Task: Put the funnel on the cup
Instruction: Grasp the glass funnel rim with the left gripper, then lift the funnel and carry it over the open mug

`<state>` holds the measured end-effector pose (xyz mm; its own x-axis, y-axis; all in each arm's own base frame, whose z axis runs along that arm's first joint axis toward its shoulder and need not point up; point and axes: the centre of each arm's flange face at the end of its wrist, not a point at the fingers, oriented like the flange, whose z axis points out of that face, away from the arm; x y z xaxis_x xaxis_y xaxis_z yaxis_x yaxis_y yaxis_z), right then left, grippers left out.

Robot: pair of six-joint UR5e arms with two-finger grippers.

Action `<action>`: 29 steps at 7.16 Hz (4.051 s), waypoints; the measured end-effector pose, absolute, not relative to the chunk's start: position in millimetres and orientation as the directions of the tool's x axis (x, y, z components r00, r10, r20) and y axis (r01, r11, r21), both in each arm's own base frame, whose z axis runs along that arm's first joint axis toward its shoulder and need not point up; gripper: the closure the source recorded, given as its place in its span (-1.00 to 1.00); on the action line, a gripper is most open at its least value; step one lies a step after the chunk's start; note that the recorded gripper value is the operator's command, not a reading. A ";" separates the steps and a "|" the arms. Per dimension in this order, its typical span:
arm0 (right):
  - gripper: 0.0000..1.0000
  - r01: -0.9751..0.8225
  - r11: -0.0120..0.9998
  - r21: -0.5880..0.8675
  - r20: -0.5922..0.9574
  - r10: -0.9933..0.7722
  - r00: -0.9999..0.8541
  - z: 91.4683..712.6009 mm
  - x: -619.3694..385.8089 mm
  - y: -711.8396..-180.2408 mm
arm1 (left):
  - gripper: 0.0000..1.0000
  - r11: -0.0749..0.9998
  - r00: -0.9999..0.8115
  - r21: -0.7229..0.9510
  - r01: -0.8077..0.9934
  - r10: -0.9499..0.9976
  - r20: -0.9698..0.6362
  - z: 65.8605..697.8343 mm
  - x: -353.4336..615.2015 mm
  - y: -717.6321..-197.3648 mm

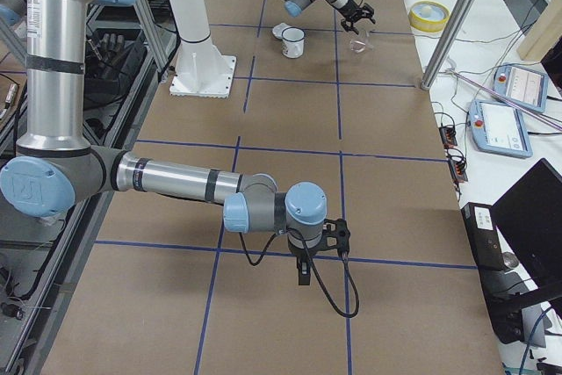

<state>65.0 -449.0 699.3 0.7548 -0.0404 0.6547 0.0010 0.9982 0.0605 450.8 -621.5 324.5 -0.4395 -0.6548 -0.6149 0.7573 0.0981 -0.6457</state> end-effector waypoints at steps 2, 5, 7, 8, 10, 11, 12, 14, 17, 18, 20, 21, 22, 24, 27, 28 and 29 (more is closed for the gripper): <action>-1.00 0.001 0.998 0.061 0.655 -0.041 0.755 699.1 65.0 -449.0 | -0.38 0.104 -0.439 -0.647 0.755 -0.653 -0.617 325.1 462.8 -630.7; -1.00 0.001 0.998 0.060 0.655 -0.040 0.755 699.4 65.0 -449.0 | 0.75 0.115 -0.433 -0.647 0.754 -0.653 -0.621 326.9 469.4 -629.8; -1.00 0.001 0.998 0.060 0.655 -0.040 0.755 699.5 65.0 -449.0 | 1.00 0.117 -0.427 -0.643 0.757 -0.657 -0.621 331.2 472.8 -627.7; -1.00 0.001 0.998 0.060 0.655 -0.040 0.755 699.6 65.0 -448.9 | 1.00 0.119 -0.425 -0.643 0.757 -0.658 -0.622 332.3 473.8 -625.8; -1.00 0.001 0.998 0.060 0.655 -0.040 0.755 699.6 65.0 -448.9 | 1.00 0.135 -0.433 -0.655 0.743 -0.649 -0.625 320.6 468.6 -621.2; -1.00 0.001 0.998 0.060 0.655 -0.040 0.755 699.5 65.0 -448.9 | 1.00 0.169 -0.444 -0.672 0.721 -0.633 -0.635 294.8 458.6 -616.2; -1.00 0.001 0.998 0.060 0.655 -0.040 0.755 699.5 65.0 -448.9 | 1.00 0.211 -0.449 -0.689 0.693 -0.622 -0.642 266.2 446.0 -609.8; -1.00 0.001 0.998 0.060 0.655 -0.040 0.755 699.7 65.0 -448.9 | 1.00 0.335 -0.413 -0.695 0.636 -0.613 -0.674 206.6 413.4 -584.5; -1.00 0.001 0.998 0.060 0.655 -0.040 0.755 699.6 65.0 -448.9 | 1.00 0.565 -0.097 -0.525 0.636 -0.617 -0.781 127.5 372.1 -518.3; -1.00 0.001 0.998 0.061 0.655 -0.040 0.755 699.3 65.0 -449.0 | 1.00 0.632 0.032 -0.456 0.626 -0.605 -0.796 109.0 365.7 -503.9; -1.00 0.001 0.998 0.060 0.655 -0.040 0.755 699.4 65.0 -449.0 | 1.00 0.767 0.313 -0.314 0.559 -0.546 -0.777 80.9 363.6 -487.1; -1.00 0.001 0.998 0.060 0.655 -0.040 0.755 699.5 65.0 -449.0 | 1.00 0.832 0.441 -0.260 0.489 -0.493 -0.750 79.4 366.9 -482.1; -1.00 0.001 0.998 0.060 0.655 -0.040 0.755 699.4 65.0 -449.0 | 1.00 0.895 0.556 -0.211 0.393 -0.414 -0.720 85.9 371.5 -477.9; -1.00 0.001 0.998 0.060 0.655 -0.040 0.755 699.3 65.0 -449.0 | 1.00 0.971 0.689 -0.150 0.188 -0.240 -0.684 106.6 387.2 -463.5; -1.00 0.001 0.998 0.060 0.655 -0.040 0.755 699.6 65.0 -448.9 | 1.00 0.989 0.741 -0.143 0.038 -0.124 -0.660 163.9 443.6 -429.4; -1.00 0.001 0.998 0.060 0.655 -0.040 0.755 699.7 65.0 -448.9 | 1.00 0.989 0.745 -0.145 0.025 -0.115 -0.657 175.3 453.4 -427.0; -1.00 0.001 0.998 0.060 0.655 -0.040 0.755 699.7 65.0 -448.9 | 1.00 0.989 0.750 -0.147 0.013 -0.107 -0.653 181.0 461.6 -423.2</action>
